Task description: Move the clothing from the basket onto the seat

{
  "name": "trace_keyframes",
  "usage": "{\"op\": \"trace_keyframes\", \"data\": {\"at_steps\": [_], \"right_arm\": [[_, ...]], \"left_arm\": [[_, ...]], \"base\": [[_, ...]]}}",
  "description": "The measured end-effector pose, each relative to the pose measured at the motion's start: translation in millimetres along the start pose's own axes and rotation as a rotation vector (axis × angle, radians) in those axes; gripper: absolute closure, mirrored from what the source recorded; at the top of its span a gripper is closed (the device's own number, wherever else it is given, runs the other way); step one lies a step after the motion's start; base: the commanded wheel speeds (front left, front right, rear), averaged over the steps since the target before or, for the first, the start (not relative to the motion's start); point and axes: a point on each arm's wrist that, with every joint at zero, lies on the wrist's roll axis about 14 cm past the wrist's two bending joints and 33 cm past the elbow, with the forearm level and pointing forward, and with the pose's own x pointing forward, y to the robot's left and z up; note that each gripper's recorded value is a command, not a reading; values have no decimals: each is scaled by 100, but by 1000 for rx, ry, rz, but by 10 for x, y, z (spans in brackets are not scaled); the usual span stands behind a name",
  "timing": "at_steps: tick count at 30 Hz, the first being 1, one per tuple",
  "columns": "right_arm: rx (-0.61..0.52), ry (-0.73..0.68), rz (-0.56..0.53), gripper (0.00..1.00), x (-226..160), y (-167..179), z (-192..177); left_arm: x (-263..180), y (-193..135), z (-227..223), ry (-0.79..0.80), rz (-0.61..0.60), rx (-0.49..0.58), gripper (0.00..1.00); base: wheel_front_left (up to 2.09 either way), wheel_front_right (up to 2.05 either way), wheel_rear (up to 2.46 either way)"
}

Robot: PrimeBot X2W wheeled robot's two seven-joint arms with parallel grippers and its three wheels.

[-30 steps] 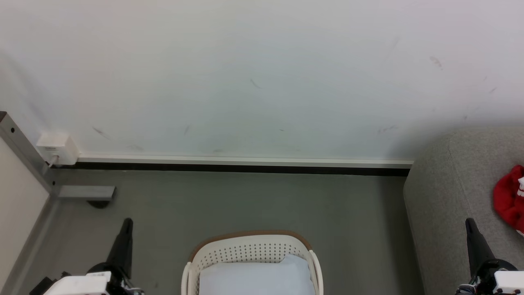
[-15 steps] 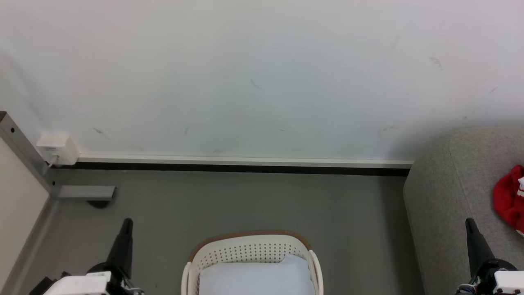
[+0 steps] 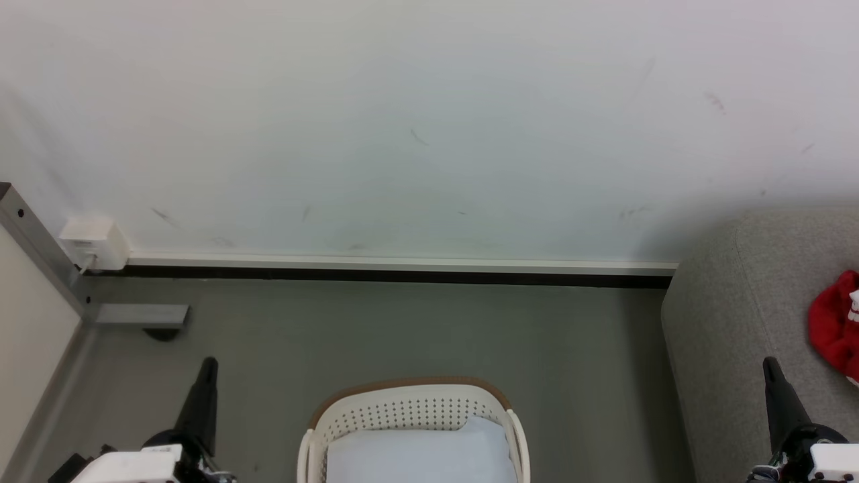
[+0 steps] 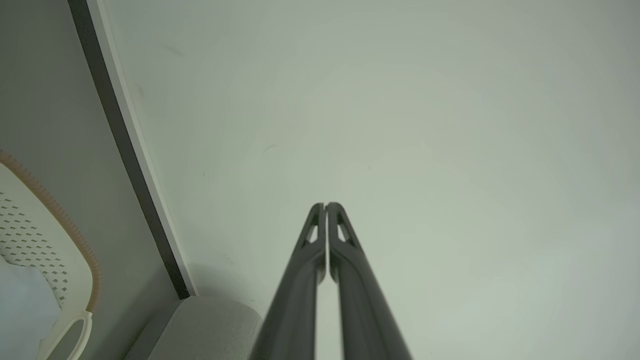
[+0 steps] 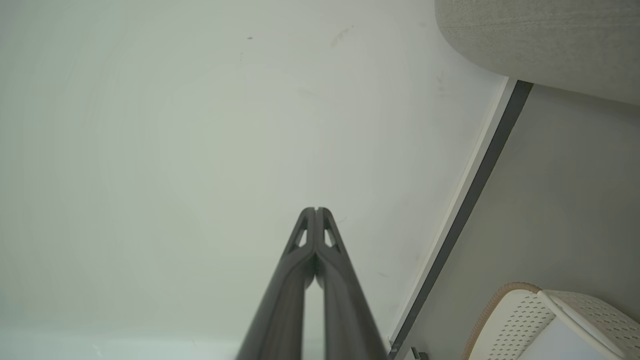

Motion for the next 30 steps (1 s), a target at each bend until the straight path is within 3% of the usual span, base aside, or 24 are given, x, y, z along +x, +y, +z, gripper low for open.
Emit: {"op": "trace_keyframes", "data": {"at_steps": [30], "right_arm": [[0,0,0,100,0,0,0]], "left_arm": [[0,-1,0,0,0,0,100]], "base": [[0,0,0]]}}
